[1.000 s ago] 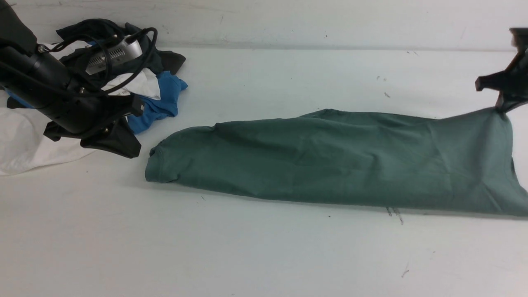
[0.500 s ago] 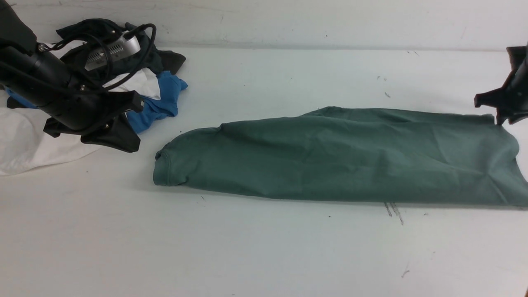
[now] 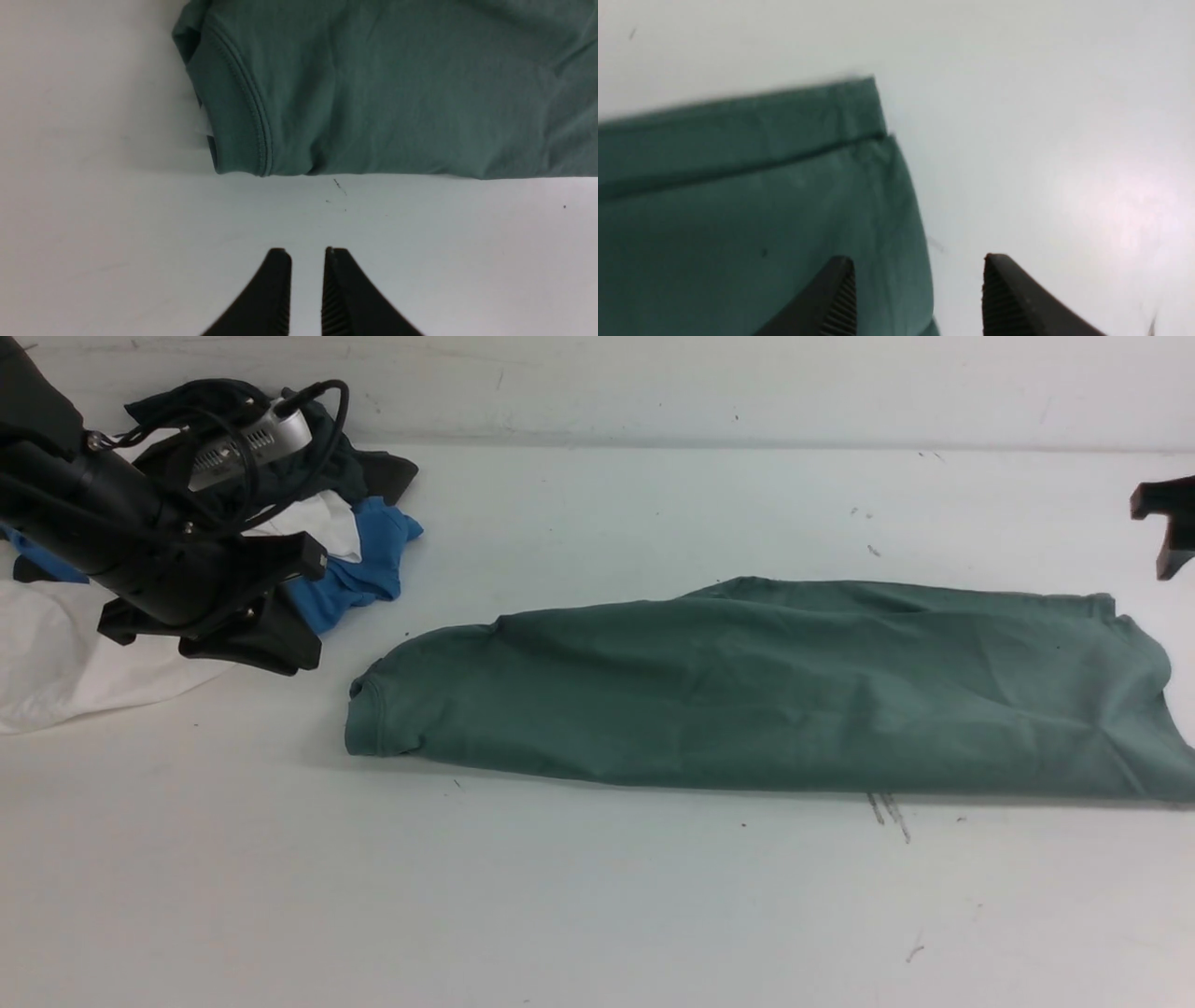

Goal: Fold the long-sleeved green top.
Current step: Hold the left edge of the fabric with your left arm

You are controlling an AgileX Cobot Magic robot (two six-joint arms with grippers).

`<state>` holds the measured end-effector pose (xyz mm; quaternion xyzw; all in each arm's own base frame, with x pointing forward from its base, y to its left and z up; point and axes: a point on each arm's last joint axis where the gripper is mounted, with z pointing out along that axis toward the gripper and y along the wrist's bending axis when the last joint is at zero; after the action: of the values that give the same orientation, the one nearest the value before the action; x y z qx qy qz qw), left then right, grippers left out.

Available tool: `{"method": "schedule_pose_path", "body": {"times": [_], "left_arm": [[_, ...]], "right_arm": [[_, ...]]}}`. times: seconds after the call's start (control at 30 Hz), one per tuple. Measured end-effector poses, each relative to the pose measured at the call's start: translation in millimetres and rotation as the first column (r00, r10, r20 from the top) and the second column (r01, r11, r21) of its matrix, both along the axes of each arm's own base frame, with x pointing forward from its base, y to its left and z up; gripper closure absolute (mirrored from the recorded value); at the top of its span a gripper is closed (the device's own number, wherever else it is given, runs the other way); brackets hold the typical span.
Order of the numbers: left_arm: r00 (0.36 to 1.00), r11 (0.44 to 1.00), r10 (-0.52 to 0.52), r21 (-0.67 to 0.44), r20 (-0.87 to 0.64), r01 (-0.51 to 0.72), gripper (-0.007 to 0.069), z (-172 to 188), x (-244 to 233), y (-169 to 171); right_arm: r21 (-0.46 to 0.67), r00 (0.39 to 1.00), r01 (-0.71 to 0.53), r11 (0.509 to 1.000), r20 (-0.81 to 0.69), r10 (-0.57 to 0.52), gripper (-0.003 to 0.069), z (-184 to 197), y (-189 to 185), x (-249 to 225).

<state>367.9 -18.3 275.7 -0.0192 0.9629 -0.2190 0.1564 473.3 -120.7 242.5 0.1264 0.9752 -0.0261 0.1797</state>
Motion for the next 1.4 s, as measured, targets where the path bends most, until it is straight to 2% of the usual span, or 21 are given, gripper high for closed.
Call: {"method": "schedule_pose_path", "body": {"times": [0.13, 0.23, 0.33, 0.43, 0.57, 0.67, 0.73, 0.83, 0.9, 1.03, 1.17, 1.4], "left_arm": [[1.0, 1.0, 0.002, 0.0, -0.001, -0.002, 0.0531, 0.0, 0.0, 0.1], [1.0, 1.0, 0.004, -0.001, -0.002, -0.004, 0.0531, 0.0, 0.0, 0.1], [1.0, 1.0, 0.005, 0.0, -0.004, -0.005, 0.0531, -1.3, 0.7, 0.1], [1.0, 1.0, 0.006, -0.001, -0.012, -0.006, 0.0531, -4.9, 2.3, 0.3], [0.998, 1.0, 0.003, -0.008, -0.061, -0.004, 0.0529, -20.0, 7.3, 0.1], [0.997, 1.0, 0.0, -0.008, -0.08, 0.0, 0.0521, -24.6, 8.1, 0.2], [0.996, 1.0, -0.002, -0.01, -0.087, 0.001, 0.0521, -25.0, 7.7, 0.0], [0.994, 1.0, -0.015, -0.019, -0.107, 0.013, 0.0519, -25.1, 5.9, -5.7], [0.993, 0.999, -0.032, -0.018, -0.118, 0.03, 0.0497, -27.1, 5.6, -16.8], [0.992, 0.998, -0.064, 0.007, -0.105, 0.065, 0.0433, -38.0, 10.6, -39.6], [0.995, 0.999, -0.035, 0.002, -0.097, 0.036, 0.036, -48.9, 17.8, -46.7], [0.996, 0.998, 0.058, -0.008, -0.07, -0.059, 0.018, -81.6, 38.5, -46.5]], "right_arm": [[0.147, 0.997, -0.005, 0.989, -0.077, 0.016, 0.0451, -9.7, 17.6, -30.6], [0.223, 0.981, -0.045, 0.974, -0.172, 0.085, 0.0578, -40.9, 30.3, -44.7], [0.245, 0.961, -0.053, 0.968, -0.252, 0.117, 0.0652, -73.7, 33.4, -48.1], [0.222, 0.954, -0.047, 0.974, -0.278, 0.11, 0.0665, -85.3, 30.4, -47.2], [-0.009, 0.971, -0.033, 0.999, -0.237, 0.03, 0.0671, -80.8, 12.9, -39.8], [-0.09, 0.977, -0.02, 0.996, -0.215, 0.001, 0.0671, -68.1, 2.1, -37.4], [-0.093, 0.978, -0.01, 0.996, -0.206, -0.01, 0.0672, -57.5, 1.0, -38.2], [-0.073, 0.988, 0.008, 0.997, -0.154, -0.019, 0.0673, -19.3, 4.8, -43.0], [-0.032, 0.996, -0.013, 0.999, -0.087, 0.01, 0.0673, 11.0, 12.2, -48.4], [0.037, 0.999, -0.051, 0.998, -0.005, 0.051, 0.0673, 41.9, 23.3, -57.5], [0.098, 0.998, -0.064, 0.993, 0.029, 0.061, 0.0673, 51.2, 30.6, -61.2], [0.183, 0.996, -0.081, 0.98, 0.041, 0.075, 0.0673, 49.2, 38.8, -62.3]]}}
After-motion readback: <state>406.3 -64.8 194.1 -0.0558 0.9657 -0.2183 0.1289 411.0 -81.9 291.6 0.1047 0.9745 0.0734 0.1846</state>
